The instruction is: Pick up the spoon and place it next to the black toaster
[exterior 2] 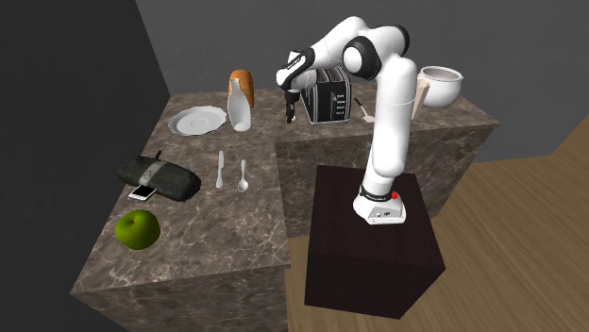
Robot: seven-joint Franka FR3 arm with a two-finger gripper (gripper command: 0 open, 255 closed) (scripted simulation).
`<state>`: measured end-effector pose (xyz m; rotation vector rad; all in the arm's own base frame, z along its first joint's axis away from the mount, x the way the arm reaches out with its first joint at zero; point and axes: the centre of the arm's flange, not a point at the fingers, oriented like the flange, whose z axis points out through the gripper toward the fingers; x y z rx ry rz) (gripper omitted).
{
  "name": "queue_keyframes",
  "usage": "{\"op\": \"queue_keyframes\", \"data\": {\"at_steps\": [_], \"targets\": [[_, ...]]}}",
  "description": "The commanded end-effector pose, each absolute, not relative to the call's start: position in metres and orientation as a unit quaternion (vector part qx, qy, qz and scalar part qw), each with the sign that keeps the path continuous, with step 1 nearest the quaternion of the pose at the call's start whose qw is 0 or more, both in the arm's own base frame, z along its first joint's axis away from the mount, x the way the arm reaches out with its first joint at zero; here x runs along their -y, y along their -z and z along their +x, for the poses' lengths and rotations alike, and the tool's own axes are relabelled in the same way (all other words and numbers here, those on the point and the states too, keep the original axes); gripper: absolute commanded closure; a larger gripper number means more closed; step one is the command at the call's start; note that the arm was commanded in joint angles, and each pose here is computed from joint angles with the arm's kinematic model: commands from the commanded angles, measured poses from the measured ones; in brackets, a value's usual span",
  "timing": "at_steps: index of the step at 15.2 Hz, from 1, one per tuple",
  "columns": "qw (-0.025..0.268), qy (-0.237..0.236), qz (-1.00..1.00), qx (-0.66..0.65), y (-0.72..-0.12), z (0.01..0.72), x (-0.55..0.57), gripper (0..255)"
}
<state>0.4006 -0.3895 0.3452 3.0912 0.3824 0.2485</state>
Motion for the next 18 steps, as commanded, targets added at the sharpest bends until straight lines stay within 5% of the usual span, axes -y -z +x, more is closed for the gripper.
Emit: {"op": "queue_keyframes", "data": {"at_steps": [1,2,18], "targets": [[0.009,-0.08,0.989,-0.122,-0.345,0.401,0.389,255],[0.009,-0.08,0.989,-0.122,-0.345,0.401,0.389,0],[0.009,-0.08,0.989,-0.122,-0.394,0.393,0.39,0]]}}
